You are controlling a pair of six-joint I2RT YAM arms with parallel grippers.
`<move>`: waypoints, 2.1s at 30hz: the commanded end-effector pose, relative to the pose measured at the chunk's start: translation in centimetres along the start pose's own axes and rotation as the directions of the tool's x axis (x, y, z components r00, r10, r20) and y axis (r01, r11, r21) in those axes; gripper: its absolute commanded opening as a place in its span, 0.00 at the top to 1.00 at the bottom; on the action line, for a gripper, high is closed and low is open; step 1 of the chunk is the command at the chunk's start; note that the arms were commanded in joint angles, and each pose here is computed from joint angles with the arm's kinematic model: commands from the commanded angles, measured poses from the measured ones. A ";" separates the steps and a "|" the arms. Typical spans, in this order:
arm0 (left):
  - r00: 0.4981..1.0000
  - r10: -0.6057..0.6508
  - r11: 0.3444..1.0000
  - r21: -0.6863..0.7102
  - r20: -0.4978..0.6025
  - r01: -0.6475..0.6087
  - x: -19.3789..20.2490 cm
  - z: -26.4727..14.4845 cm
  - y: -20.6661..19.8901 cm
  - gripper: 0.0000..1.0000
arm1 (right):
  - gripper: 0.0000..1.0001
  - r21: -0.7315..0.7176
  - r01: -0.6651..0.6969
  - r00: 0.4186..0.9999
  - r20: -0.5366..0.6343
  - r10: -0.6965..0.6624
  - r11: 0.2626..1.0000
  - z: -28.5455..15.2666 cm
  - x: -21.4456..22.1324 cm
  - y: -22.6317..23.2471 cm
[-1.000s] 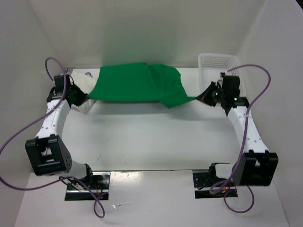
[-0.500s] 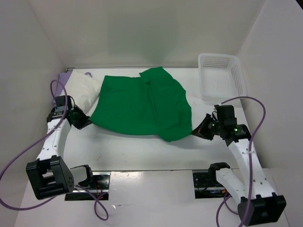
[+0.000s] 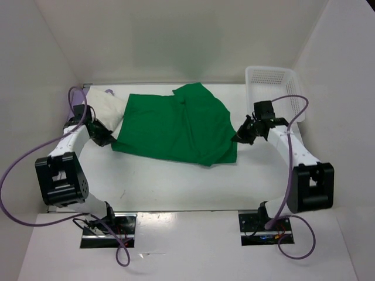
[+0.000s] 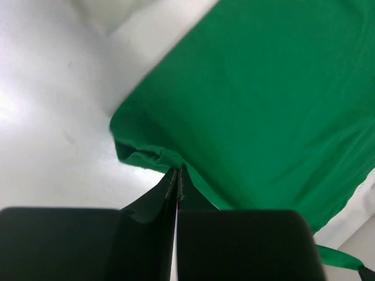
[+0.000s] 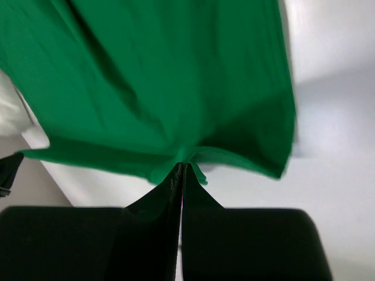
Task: Fold and stack the t-shirts
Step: Fold the flattened tshirt in 1/3 of the way
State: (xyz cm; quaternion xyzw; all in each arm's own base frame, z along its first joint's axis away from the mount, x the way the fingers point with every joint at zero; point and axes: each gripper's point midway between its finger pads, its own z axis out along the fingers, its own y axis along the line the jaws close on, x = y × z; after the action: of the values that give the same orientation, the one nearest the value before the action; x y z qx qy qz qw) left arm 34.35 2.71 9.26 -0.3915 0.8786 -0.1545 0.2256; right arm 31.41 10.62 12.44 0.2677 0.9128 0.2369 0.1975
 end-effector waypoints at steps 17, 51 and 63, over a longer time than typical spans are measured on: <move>0.997 0.011 0.999 0.042 0.081 -0.014 -8.0 7.5 -5.6 1.00 | 1.00 -0.003 0.145 0.961 0.237 -0.140 0.989 7.8 -15.2 7.6; 0.995 -0.096 0.987 0.124 -0.033 0.100 0.1 6.0 -0.4 0.62 | 0.65 0.067 -0.059 0.979 0.200 0.044 0.996 6.2 -2.2 -4.5; 0.993 -0.106 0.985 0.132 -0.054 0.112 -0.4 8.2 -0.6 0.76 | 0.64 0.136 -0.100 0.970 0.233 0.066 0.986 8.8 -4.3 -6.0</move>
State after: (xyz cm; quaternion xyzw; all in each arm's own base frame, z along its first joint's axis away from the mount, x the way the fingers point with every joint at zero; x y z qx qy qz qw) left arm 37.29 1.52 2.00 -0.4280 0.8524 -0.2243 0.1999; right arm 34.06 7.61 1.92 0.3346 0.9023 0.1542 0.2241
